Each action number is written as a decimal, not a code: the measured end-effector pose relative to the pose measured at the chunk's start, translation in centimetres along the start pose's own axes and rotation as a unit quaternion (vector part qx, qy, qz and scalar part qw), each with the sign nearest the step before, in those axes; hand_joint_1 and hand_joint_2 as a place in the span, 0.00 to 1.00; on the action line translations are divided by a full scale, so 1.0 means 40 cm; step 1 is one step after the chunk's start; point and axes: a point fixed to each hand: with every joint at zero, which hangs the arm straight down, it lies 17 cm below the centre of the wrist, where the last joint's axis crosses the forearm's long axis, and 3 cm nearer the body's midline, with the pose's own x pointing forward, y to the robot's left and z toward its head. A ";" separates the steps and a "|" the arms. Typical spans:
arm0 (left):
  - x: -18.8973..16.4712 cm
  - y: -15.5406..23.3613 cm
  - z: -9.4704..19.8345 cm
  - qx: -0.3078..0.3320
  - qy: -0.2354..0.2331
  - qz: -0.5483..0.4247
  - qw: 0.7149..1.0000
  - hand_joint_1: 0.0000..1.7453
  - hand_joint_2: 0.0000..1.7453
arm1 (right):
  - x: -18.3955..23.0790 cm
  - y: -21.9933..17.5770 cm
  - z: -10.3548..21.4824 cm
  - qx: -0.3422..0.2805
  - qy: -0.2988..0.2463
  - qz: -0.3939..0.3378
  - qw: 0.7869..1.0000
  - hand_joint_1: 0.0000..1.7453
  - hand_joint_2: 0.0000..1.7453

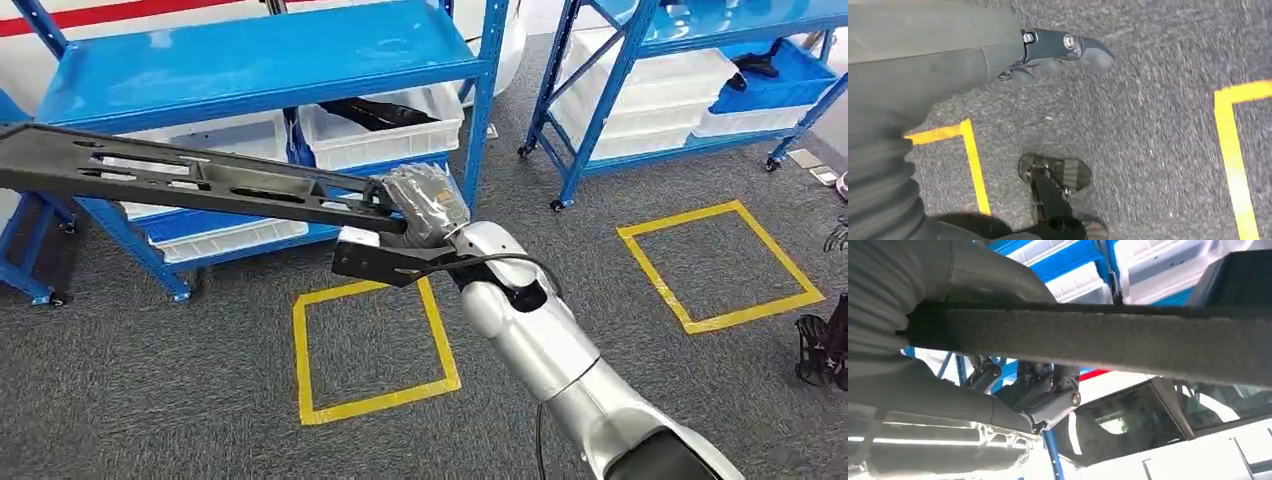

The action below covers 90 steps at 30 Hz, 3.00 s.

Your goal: Take the parts from the cabinet and place them on the table.

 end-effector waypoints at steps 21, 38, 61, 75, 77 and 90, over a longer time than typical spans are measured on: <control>-0.002 -0.007 0.005 -0.012 -0.007 -0.002 1.000 0.00 1.00 | 0.004 -0.001 0.002 -0.003 -0.004 0.010 1.000 1.00 1.00; 0.000 -0.012 0.007 -0.014 -0.011 -0.009 1.000 0.00 1.00 | -0.023 -0.020 0.005 -0.016 0.009 0.002 1.000 1.00 1.00; 0.003 -0.003 0.005 -0.002 -0.013 -0.013 1.000 0.00 1.00 | -0.032 -0.044 -0.003 -0.032 0.016 0.002 0.999 1.00 1.00; -0.004 -0.007 0.006 -0.006 -0.007 -0.021 1.000 0.00 1.00 | -0.130 -0.095 0.040 -0.051 0.057 0.038 0.996 1.00 1.00; -0.007 -0.009 0.008 -0.008 -0.007 -0.021 1.000 0.00 1.00 | -0.133 -0.096 0.042 -0.051 0.058 0.042 0.996 1.00 1.00; 0.045 -0.065 -0.003 -0.046 -0.019 -0.052 0.997 0.00 1.00 | -0.246 -0.143 0.165 -0.068 0.111 0.104 0.986 1.00 1.00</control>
